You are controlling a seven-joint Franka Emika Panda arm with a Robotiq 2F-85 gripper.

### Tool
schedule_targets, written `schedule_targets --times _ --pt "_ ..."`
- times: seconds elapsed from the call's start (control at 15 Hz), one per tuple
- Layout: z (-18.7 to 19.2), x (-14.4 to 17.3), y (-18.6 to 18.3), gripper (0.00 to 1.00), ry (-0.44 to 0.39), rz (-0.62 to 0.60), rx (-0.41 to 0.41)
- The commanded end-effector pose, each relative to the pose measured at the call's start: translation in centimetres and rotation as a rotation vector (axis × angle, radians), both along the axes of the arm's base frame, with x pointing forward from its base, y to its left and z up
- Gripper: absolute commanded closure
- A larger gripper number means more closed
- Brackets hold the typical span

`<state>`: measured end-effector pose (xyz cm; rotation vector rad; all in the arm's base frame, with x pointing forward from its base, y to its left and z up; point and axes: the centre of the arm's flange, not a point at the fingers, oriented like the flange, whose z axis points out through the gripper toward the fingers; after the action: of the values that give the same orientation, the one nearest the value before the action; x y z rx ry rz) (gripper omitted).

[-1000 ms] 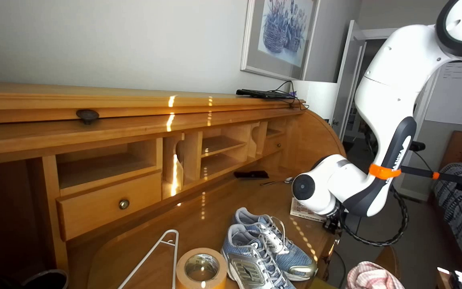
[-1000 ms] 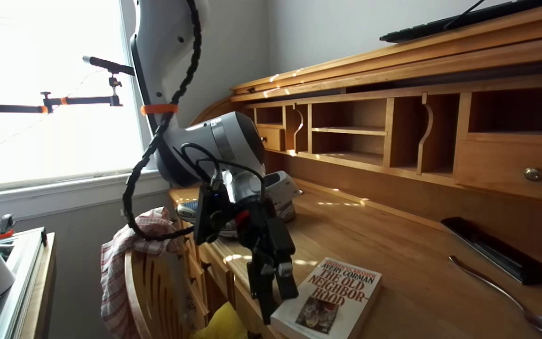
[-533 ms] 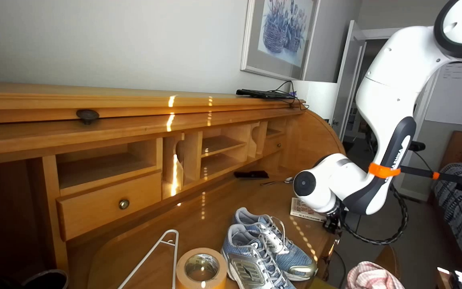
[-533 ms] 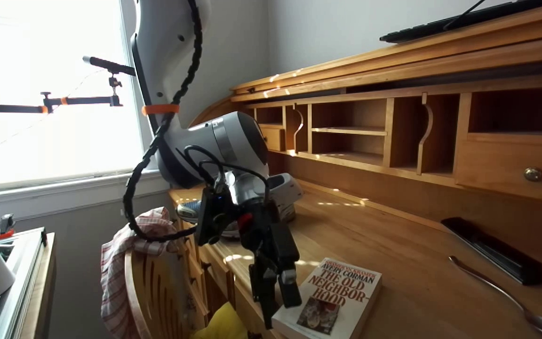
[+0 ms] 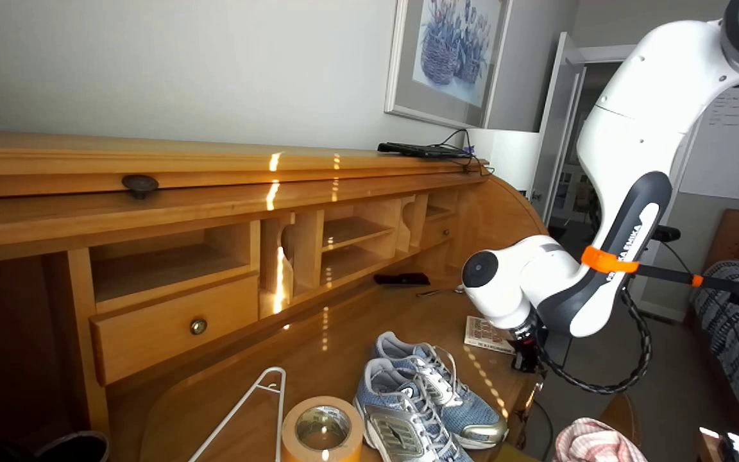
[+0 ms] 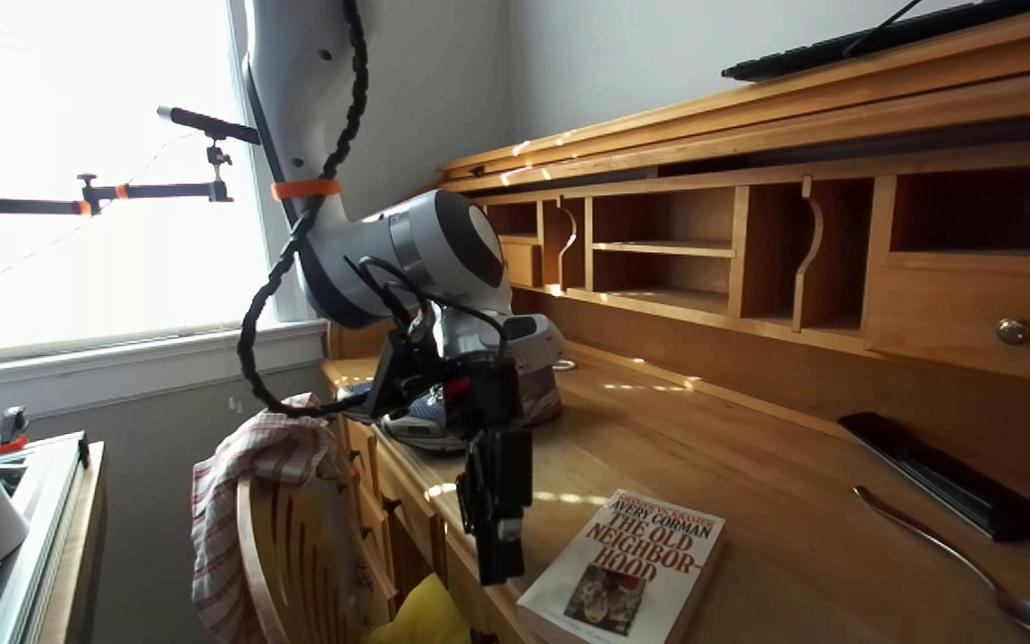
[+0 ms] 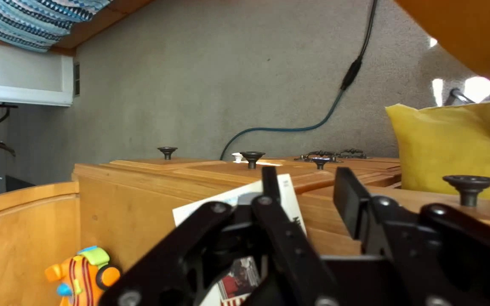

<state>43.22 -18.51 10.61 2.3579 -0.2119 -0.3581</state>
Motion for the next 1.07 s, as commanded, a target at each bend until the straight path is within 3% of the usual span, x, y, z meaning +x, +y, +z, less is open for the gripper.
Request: schedule_targets --times 0.0,0.07,0.2,0.4,1.0 --pt "3.7 0.3 1.6 0.49 -0.029 0.009 0.067" --pt "4.5 1.0 1.4 0.78 -0.049 0.008 0.076" --pt "5.4 2.1 0.5 0.75 -0.092 0.028 0.076" --pt "5.6 2.4 -1.7 1.0 -0.125 0.019 0.112" --pt "5.0 0.7 -7.4 1.0 -0.239 0.012 0.253"
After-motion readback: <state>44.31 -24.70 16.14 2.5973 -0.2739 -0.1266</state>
